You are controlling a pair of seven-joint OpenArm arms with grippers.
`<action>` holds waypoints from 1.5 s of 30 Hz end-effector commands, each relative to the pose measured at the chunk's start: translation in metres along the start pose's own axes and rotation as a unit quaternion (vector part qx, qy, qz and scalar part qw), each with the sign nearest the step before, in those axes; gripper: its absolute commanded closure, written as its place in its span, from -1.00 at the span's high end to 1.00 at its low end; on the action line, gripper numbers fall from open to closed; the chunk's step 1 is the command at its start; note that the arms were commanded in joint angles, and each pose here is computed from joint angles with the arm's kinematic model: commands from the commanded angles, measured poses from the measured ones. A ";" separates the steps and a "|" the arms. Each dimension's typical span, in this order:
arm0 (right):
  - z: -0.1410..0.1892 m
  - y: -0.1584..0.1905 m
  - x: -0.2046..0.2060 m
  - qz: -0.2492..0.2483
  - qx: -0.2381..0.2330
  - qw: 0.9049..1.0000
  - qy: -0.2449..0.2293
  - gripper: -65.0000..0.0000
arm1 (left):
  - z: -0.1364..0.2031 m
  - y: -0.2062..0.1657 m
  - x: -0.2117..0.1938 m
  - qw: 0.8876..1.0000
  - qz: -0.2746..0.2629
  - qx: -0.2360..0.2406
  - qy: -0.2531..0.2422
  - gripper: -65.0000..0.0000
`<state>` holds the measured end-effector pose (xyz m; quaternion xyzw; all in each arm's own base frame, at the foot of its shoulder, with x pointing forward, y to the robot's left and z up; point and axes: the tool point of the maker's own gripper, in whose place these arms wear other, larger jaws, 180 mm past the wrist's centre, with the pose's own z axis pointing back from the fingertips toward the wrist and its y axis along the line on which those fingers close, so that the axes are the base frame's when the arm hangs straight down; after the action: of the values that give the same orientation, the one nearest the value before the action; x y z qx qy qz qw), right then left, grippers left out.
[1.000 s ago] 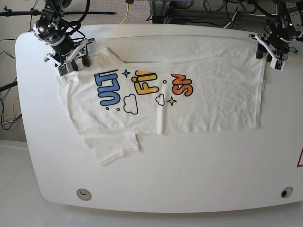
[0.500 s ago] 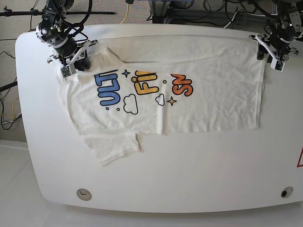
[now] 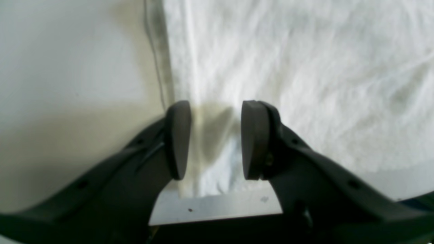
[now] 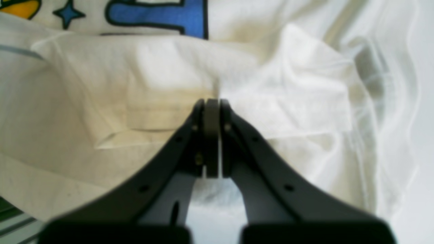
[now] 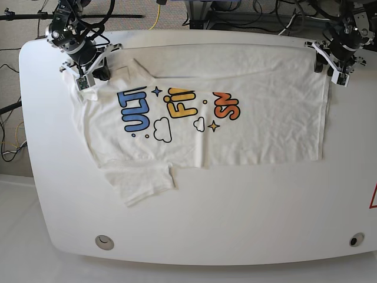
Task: Fold the T-shirt properly
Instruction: 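Open both grippers and release the shoulder edge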
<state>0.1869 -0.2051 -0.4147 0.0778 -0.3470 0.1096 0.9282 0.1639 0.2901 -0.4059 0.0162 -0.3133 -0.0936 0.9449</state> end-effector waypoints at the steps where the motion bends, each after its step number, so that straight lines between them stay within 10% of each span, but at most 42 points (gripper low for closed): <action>1: 0.004 -0.002 0.005 0.002 -0.002 1.000 -0.012 -1.00 | 0.003 0.003 0.008 1.000 -0.002 0.000 -0.015 -0.28; 15: 0.007 0.000 0.016 0.014 -0.001 0.999 -0.029 -0.63 | 0.006 0.006 0.009 1.000 -0.013 0.004 -0.010 -0.26; 35: 0.013 -0.005 0.038 0.045 -0.014 0.998 -0.043 -0.87 | 0.015 -0.004 0.019 0.999 -0.035 -0.001 -0.024 -0.26; 45: 0.015 -0.009 0.033 0.045 -0.025 0.998 -0.036 -0.62 | 0.011 0.006 0.031 0.999 -0.030 0.010 -0.031 0.00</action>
<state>0.2020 -0.2077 -0.3886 0.0437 -0.3730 0.1440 0.9155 0.1744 0.2860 -0.3854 0.0267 -0.3320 -0.1178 0.9355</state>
